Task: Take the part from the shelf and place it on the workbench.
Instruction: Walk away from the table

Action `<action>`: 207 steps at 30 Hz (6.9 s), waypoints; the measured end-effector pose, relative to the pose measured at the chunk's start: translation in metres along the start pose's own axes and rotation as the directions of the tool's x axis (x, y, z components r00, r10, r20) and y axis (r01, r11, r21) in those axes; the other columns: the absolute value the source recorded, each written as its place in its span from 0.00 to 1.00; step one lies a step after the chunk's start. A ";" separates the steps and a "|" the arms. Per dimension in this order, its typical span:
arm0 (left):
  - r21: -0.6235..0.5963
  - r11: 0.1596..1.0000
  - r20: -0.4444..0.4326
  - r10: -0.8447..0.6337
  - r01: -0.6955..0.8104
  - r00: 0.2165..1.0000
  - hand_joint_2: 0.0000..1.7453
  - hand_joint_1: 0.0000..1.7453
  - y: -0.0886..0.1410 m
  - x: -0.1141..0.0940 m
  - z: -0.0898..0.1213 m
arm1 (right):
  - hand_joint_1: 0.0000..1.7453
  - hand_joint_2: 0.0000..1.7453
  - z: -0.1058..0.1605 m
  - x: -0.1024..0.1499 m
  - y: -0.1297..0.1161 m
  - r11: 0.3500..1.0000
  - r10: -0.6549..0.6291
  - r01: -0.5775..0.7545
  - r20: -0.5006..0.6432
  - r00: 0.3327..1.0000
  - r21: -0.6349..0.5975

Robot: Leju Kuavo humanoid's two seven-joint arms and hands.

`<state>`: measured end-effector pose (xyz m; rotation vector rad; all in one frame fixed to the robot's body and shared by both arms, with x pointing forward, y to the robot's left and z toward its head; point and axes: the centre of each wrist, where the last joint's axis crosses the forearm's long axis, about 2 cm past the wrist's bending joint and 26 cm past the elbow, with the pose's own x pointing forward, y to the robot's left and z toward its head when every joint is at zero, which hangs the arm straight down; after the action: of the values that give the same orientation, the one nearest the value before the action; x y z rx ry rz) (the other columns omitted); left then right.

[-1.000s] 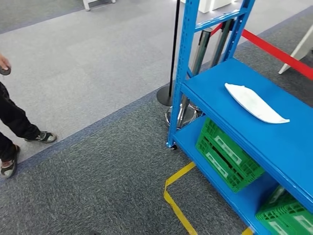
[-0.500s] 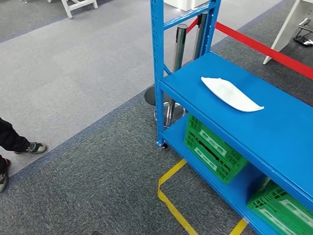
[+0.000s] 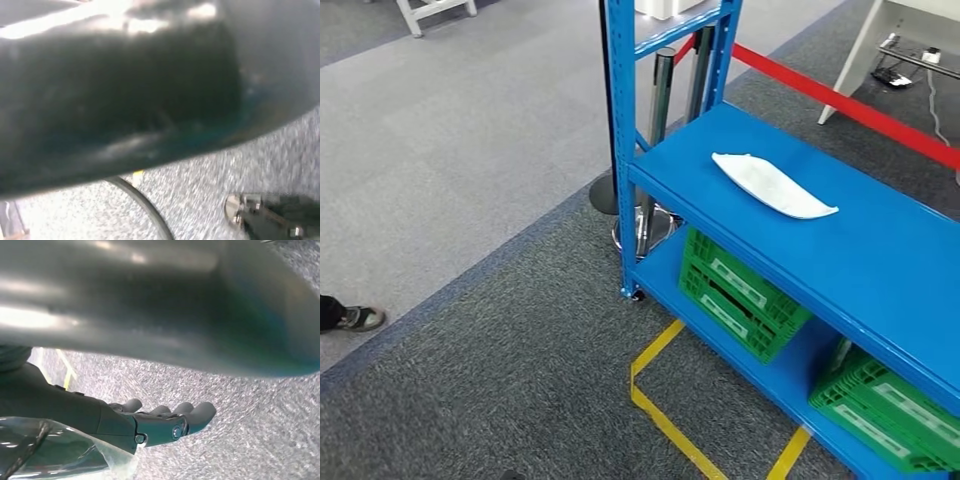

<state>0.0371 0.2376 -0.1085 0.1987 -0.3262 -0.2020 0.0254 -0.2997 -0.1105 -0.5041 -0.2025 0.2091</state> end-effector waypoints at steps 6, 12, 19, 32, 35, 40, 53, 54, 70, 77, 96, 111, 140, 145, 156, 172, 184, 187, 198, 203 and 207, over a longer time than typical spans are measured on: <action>-0.003 1.000 0.001 0.000 0.000 1.000 0.00 0.00 -0.001 0.000 0.000 | 0.00 0.00 -0.001 -0.001 -0.001 1.000 0.001 -0.001 -0.002 1.000 -0.003; -0.001 1.000 0.004 -0.001 0.001 1.000 0.00 0.00 0.000 0.002 0.000 | 0.00 0.00 -0.001 -0.002 -0.001 1.000 0.003 -0.003 -0.003 1.000 -0.002; 0.000 1.000 0.000 -0.003 0.003 1.000 0.00 0.00 0.000 -0.001 0.000 | 0.00 0.00 -0.001 -0.002 -0.002 1.000 0.002 -0.003 -0.003 1.000 -0.004; -0.001 1.000 0.003 0.000 0.000 1.000 0.00 0.00 0.000 0.000 0.000 | 0.00 0.00 -0.001 -0.001 -0.002 1.000 0.001 -0.001 -0.001 1.000 -0.003; -0.001 1.000 0.003 0.001 -0.001 1.000 0.00 0.00 0.000 0.000 0.000 | 0.00 0.00 -0.001 -0.002 -0.002 1.000 0.002 -0.002 -0.004 1.000 -0.003; 0.000 1.000 0.004 0.003 -0.003 1.000 0.00 0.00 0.000 0.001 0.000 | 0.00 0.00 -0.002 0.000 -0.003 1.000 0.001 -0.001 0.002 1.000 -0.005; 0.003 1.000 0.001 0.007 -0.007 1.000 0.00 0.00 0.001 0.000 0.000 | 0.00 0.00 -0.001 0.000 -0.002 1.000 0.000 0.000 0.006 1.000 -0.002; 0.004 1.000 0.002 0.007 -0.007 1.000 0.00 0.00 0.002 0.000 -0.001 | 0.00 0.00 -0.001 0.001 -0.002 1.000 -0.001 0.001 0.008 1.000 -0.001; -0.001 1.000 0.008 0.008 -0.008 1.000 0.00 0.00 0.000 0.002 0.000 | 0.00 0.00 -0.002 0.001 -0.004 1.000 -0.002 0.002 0.010 1.000 -0.006; -0.001 1.000 0.010 0.006 -0.005 1.000 0.00 0.00 0.000 0.002 0.000 | 0.00 0.00 -0.002 0.001 -0.004 1.000 -0.002 0.002 0.009 1.000 -0.007; -0.001 1.000 0.007 0.006 -0.006 1.000 0.00 0.00 -0.001 0.000 0.000 | 0.00 0.00 -0.002 -0.001 -0.004 1.000 -0.001 0.001 0.005 1.000 -0.005; -0.001 1.000 0.006 0.007 -0.007 1.000 0.00 0.00 -0.001 0.000 0.000 | 0.00 0.00 -0.003 -0.001 -0.005 1.000 0.000 0.000 0.007 1.000 -0.006; 0.002 1.000 0.005 0.010 -0.011 1.000 0.00 0.00 0.000 0.001 0.000 | 0.00 0.00 -0.003 -0.001 -0.006 1.000 0.012 -0.011 0.012 1.000 -0.009; 0.003 1.000 0.006 0.011 -0.011 1.000 0.00 0.00 0.001 0.001 -0.001 | 0.00 0.00 -0.003 -0.001 -0.005 1.000 0.024 -0.023 0.020 1.000 -0.015; 0.002 1.000 0.005 0.009 -0.009 1.000 0.00 0.00 0.000 0.002 0.000 | 0.00 0.00 -0.002 0.001 -0.005 0.998 0.065 -0.064 0.024 0.998 -0.016; 0.002 1.000 0.003 0.003 -0.003 1.000 0.00 0.00 0.000 0.002 0.000 | 0.00 0.00 -0.002 0.001 -0.004 0.997 0.077 -0.077 0.030 0.997 -0.012; 0.002 1.000 0.005 0.002 -0.002 1.000 0.00 0.00 0.000 0.002 0.000 | 0.00 0.00 -0.002 0.002 -0.004 0.996 0.085 -0.085 0.035 0.996 -0.008; 0.002 1.000 0.007 0.002 -0.002 1.000 0.00 0.00 0.000 0.002 0.000 | 0.00 0.00 -0.002 0.002 -0.004 0.996 0.086 -0.085 0.037 0.996 -0.008; 0.002 1.000 0.021 -0.004 0.004 1.000 0.00 0.00 0.000 0.002 0.000 | 0.00 0.00 -0.002 -0.001 -0.003 0.996 0.092 -0.092 0.058 0.994 0.003; 0.003 1.000 0.015 -0.004 0.004 1.000 0.00 0.00 0.000 0.002 0.000 | 0.00 0.00 -0.001 -0.004 -0.002 0.994 0.108 -0.108 0.059 0.992 0.009; 0.006 1.000 0.012 -0.001 0.001 1.000 0.00 0.00 0.001 0.001 -0.001 | 0.00 0.00 0.001 -0.004 0.002 0.994 0.109 -0.110 0.061 0.992 0.016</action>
<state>0.0387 0.2386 -0.1084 0.2039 -0.3384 -0.2037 0.0212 -0.2984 -0.1110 -0.4903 -0.2309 0.3329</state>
